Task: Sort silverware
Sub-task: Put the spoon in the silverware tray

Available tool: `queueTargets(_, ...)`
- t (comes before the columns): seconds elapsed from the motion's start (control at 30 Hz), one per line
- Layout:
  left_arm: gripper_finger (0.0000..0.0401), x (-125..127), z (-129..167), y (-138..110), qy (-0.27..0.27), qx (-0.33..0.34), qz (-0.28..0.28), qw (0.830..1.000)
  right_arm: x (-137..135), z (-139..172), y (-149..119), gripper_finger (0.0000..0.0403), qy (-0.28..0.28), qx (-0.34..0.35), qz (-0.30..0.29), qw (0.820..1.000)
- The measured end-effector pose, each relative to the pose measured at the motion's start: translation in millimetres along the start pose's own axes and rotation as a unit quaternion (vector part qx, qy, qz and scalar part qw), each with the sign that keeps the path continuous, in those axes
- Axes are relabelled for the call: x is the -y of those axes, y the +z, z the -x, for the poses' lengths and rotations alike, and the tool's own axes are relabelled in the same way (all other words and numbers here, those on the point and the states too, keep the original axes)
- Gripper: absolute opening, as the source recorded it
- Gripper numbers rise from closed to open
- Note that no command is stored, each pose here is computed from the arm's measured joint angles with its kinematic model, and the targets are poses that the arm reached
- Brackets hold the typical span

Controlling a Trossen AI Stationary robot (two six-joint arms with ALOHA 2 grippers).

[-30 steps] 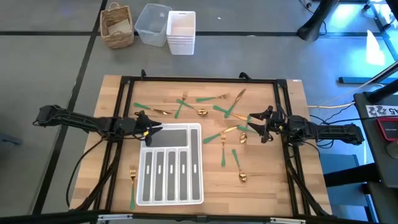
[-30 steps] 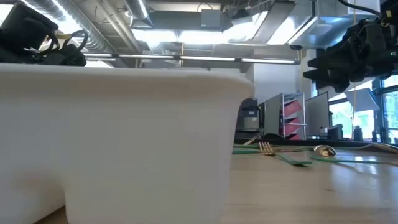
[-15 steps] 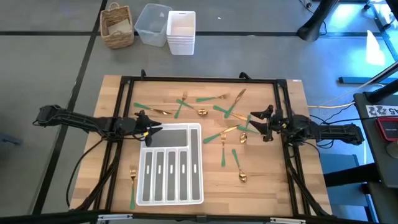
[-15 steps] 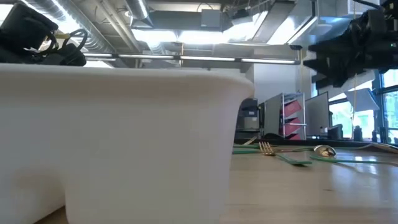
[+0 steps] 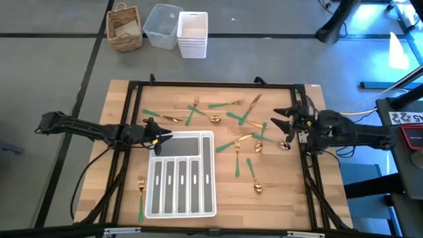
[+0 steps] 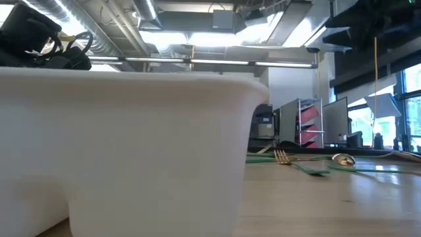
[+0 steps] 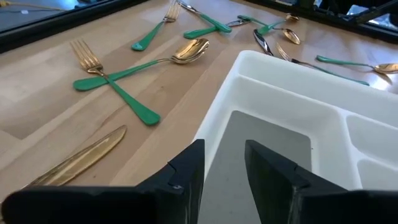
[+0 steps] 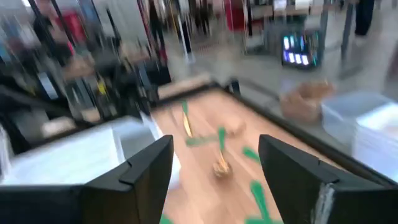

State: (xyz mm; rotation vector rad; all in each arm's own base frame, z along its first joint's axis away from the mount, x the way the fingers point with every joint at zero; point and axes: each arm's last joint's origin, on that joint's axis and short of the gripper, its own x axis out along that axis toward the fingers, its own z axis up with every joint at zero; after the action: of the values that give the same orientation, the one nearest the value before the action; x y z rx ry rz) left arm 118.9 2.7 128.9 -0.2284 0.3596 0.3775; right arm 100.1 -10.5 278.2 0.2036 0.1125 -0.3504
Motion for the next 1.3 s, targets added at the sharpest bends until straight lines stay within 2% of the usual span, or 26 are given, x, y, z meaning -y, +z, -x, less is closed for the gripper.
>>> queueTargets(0.13, 0.0109, 0, 0, 1, -0.001, 0.003, 0.004, 1.000, -11, -15, 22, 0.0239, -0.024, -0.117, 0.039, 0.992)
queueTargets(0.23, 0.0109, 0, 0, 1, -0.002, 0.006, 0.006, 1.000, -18, -29, 30, 0.0239, -0.043, -0.219, 0.059, 0.973)
queueTargets(0.3, 0.0109, 0, 0, 1, -0.002, 0.006, 0.006, 1.000, -23, -43, 30, 0.0239, -0.061, -0.286, 0.069, 0.954)
queueTargets(0.43, 0.0109, 0, 0, 1, -0.002, 0.006, 0.007, 1.000, -28, -67, 16, 0.0239, -0.109, -0.415, 0.083, 0.899)
queueTargets(0.6, 0.0109, 0, 0, 1, -0.002, 0.006, 0.007, 1.000, -30, -94, -17, 0.0239, -0.145, -0.542, 0.099, 0.822)
queueTargets(0.67, 0.0109, 0, 0, 1, -0.002, 0.007, 0.007, 1.000, -31, -103, -28, 0.0239, -0.156, -0.572, 0.111, 0.797)
queueTargets(0.9, 0.0109, 0, 0, 1, -0.002, 0.006, 0.007, 1.000, -30, -127, -64, 0.0239, -0.186, -0.640, 0.135, 0.733)
queueTargets(1.07, 0.0109, 0, 0, 1, -0.002, 0.006, 0.007, 1.000, -20, -127, -95, 0.0239, -0.188, -0.698, 0.116, 0.681)
queueTargets(1.23, 0.0109, 0, 0, 1, -0.002, 0.006, 0.006, 1.000, -10, -120, -114, 0.0239, -0.196, -0.718, 0.105, 0.660)
queueTargets(1.3, 0.0109, 0, 0, 1, -0.002, 0.006, 0.005, 1.000, -8, -118, -119, 0.0239, -0.191, -0.720, 0.097, 0.660)
